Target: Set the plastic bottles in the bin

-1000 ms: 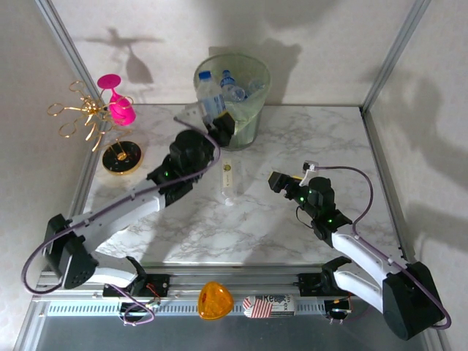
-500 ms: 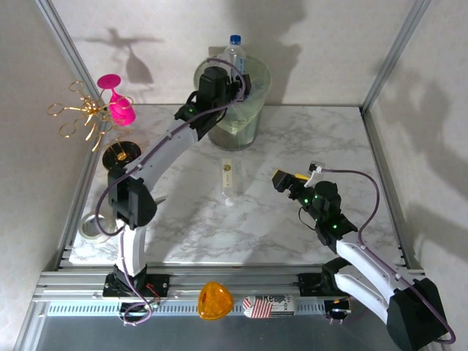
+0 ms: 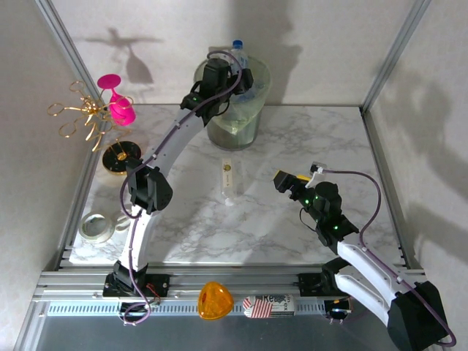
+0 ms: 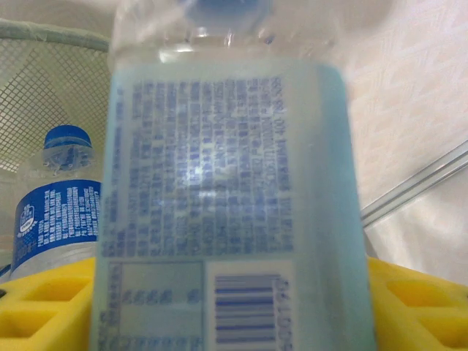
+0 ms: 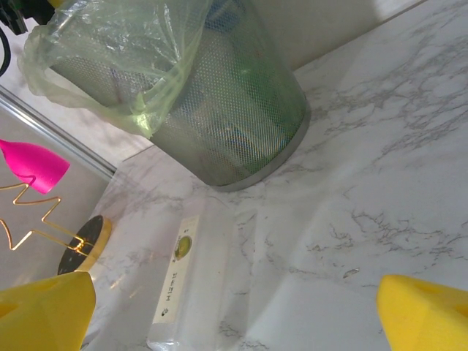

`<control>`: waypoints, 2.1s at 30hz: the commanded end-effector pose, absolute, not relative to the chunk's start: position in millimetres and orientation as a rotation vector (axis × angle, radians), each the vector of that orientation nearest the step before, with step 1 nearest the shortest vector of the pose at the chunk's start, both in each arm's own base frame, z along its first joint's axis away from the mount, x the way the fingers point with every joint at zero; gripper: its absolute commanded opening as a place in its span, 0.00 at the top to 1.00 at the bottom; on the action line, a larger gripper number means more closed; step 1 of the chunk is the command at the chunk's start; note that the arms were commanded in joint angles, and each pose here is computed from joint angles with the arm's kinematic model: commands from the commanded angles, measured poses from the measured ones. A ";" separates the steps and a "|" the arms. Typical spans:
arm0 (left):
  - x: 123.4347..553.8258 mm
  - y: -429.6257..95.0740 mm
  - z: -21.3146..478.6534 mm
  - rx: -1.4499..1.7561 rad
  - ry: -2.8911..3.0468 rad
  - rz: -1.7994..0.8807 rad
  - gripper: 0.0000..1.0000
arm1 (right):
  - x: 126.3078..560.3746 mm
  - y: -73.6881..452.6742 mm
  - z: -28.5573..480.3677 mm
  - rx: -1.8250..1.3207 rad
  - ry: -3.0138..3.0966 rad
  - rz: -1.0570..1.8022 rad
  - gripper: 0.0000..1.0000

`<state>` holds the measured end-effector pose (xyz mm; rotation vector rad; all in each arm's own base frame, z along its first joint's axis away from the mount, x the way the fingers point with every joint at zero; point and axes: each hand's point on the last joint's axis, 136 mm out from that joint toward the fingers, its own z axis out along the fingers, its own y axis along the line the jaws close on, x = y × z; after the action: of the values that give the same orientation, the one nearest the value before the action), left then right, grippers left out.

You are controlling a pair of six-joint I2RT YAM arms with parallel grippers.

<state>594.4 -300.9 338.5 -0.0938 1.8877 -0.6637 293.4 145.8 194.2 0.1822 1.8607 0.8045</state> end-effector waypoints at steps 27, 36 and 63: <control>446.3 -239.9 433.1 -0.075 1.695 -0.634 0.00 | 299.0 147.3 155.9 0.172 1.993 0.704 0.01; 365.0 -202.6 335.4 -0.181 1.756 -0.623 0.00 | 300.6 161.6 145.5 0.126 2.016 0.723 0.01; 340.9 -255.7 127.4 -0.248 2.121 -0.288 0.00 | 273.1 229.8 157.1 -0.222 2.058 0.916 0.01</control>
<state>332.7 -245.9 125.0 -0.2533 2.1262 -0.3570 278.8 233.2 149.9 -0.1941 2.0928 0.9322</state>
